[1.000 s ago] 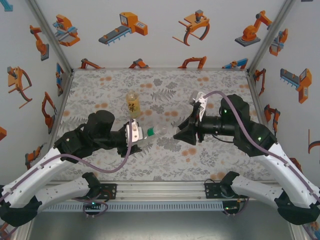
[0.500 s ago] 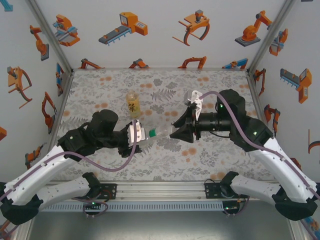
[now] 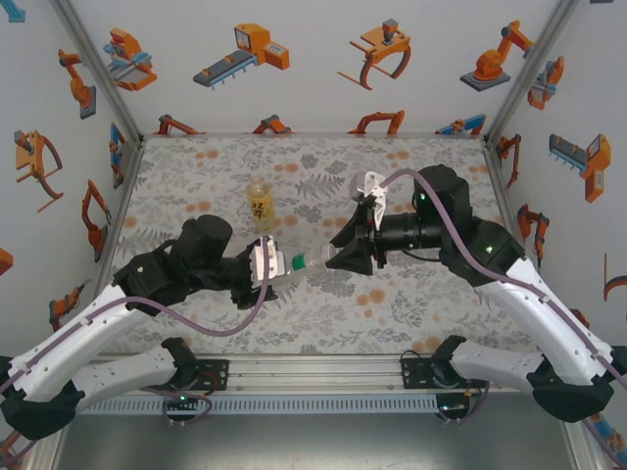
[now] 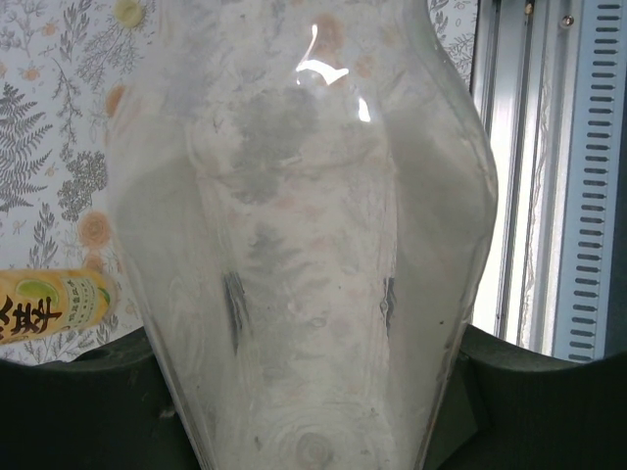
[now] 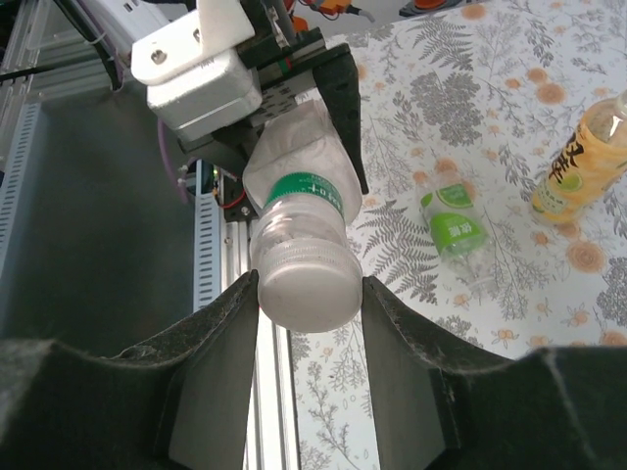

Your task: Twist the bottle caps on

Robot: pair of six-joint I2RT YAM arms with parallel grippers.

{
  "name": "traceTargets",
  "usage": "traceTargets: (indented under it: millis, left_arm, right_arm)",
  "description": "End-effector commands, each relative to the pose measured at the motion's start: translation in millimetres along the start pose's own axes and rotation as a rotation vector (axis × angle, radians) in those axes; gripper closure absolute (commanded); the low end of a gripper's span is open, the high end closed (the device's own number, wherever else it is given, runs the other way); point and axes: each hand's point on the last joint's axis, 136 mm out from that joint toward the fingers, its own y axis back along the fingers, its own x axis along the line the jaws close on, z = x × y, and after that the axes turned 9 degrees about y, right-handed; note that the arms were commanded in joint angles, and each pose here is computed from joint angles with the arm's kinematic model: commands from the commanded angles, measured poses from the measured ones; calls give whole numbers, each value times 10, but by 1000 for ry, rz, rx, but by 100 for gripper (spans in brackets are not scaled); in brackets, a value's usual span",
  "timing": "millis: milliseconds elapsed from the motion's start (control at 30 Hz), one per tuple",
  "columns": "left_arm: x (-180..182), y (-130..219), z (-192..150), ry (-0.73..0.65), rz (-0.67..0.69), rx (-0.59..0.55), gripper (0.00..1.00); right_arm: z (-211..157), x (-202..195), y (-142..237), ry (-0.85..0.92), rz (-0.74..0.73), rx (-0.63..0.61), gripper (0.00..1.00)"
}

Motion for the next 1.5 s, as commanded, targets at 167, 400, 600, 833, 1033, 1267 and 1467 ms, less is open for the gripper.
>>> traceTargets:
  millis: [167,400,600,833,1033,1267,1467]
  left_arm:
    - [-30,31,79,-28,-15,-20,100]
    - [-32,30,74,-26,-16,-19,100]
    - [-29,13,62,-29,-18,-12,100]
    - [-27,-7,52,-29,-23,-2,100]
    - [-28,-7,53,-31,-24,-2,100]
    - [-32,-13,48,-31,-27,0,100]
    - [-36,-20,50,-32,-32,0,100]
  right_arm:
    - [122,72,7,27,54,-17,79]
    - [87,77,-5,9,64,0,79]
    - [108,77,-4,13,62,-3,79]
    - [94,78,-23,7,71,4,80]
    - [70,82,-43,1,78,16,81]
    - [55,86,-74,-3,88,22,81]
    - [41,99,-97,-9,97,29,81]
